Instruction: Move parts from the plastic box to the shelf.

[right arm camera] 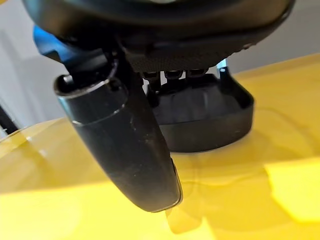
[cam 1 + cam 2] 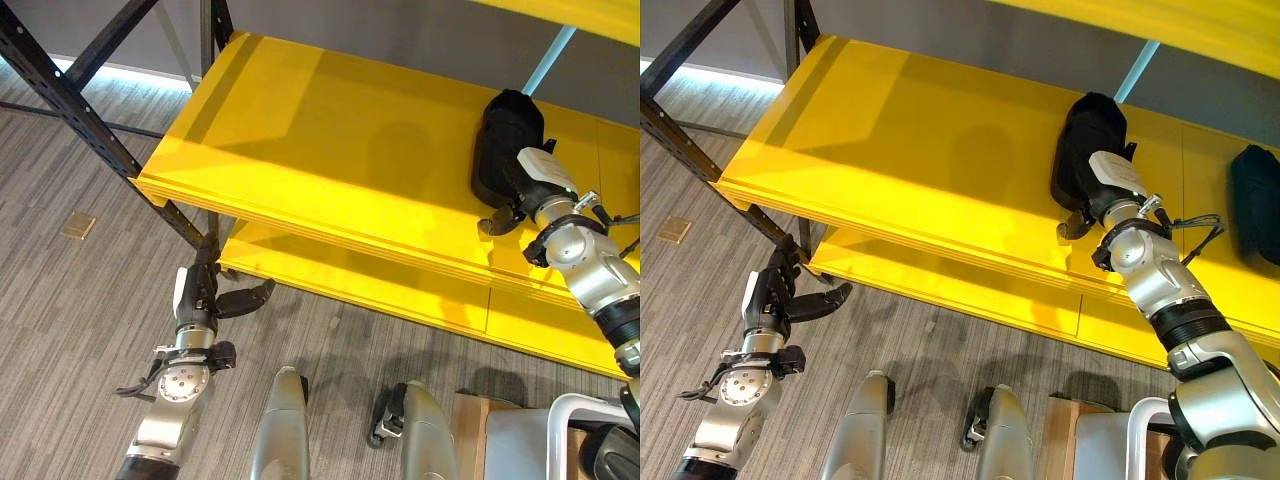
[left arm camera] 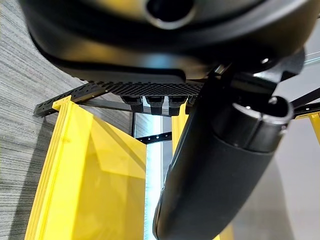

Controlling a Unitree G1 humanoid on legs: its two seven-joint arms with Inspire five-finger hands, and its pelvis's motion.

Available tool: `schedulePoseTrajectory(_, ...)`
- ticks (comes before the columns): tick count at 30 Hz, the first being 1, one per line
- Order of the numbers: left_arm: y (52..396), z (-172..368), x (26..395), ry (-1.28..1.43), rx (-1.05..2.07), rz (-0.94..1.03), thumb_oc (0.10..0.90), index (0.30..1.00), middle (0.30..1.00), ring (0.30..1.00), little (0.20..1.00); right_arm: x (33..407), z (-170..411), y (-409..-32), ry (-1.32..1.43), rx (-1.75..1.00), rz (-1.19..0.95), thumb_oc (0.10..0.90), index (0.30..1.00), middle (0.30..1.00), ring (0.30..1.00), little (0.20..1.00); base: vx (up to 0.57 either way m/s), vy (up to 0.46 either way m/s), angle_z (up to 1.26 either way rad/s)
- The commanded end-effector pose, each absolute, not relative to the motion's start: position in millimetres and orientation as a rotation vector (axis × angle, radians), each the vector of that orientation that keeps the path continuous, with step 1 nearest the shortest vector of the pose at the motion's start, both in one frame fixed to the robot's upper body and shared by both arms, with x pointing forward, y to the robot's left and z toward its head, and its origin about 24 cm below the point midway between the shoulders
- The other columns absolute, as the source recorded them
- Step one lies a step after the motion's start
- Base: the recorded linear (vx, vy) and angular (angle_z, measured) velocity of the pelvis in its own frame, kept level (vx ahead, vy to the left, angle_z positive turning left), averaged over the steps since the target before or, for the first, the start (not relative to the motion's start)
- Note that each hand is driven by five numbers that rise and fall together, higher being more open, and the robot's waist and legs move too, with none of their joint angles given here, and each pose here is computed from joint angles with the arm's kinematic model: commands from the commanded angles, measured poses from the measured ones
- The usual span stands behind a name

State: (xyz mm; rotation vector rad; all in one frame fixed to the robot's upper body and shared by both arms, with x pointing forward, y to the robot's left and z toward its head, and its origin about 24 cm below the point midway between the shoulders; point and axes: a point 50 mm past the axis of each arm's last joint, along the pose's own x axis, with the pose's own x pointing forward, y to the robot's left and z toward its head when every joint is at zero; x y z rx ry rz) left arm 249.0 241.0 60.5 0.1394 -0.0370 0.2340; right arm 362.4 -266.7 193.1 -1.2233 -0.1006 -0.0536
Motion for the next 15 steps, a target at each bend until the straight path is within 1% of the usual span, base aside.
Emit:
schedulePoseTrajectory(1, 245.3, 106.7, 259.0, -0.264, 0.165, 0.218, 0.900, 1.000, 1.000, 1.000, 1.000, 356.8, 229.4, -273.8, -0.219, -1.204, -0.103, 0.900, 1.000, 1.000, 1.000, 1.000, -0.03, -0.006, 0.00)
schedulePoseTrajectory(9, 250.2, 101.5, 257.2, -0.234, 0.169, 0.235, 0.900, 1.000, 1.000, 1.000, 1.000, 345.2, 204.9, -281.7, -0.148, -1.156, -0.037, 0.900, 1.000, 1.000, 1.000, 1.000, -0.01, -0.003, 0.00)
schedulePoseTrajectory(15, 249.4, 98.1, 257.4, -0.222, 0.153, 0.238, 0.900, 1.000, 1.000, 1.000, 1.000, 345.1, 188.6, -288.9, -0.086, -1.120, -0.046, 0.900, 1.000, 1.000, 1.000, 1.000, 0.00, 0.000, 0.00)
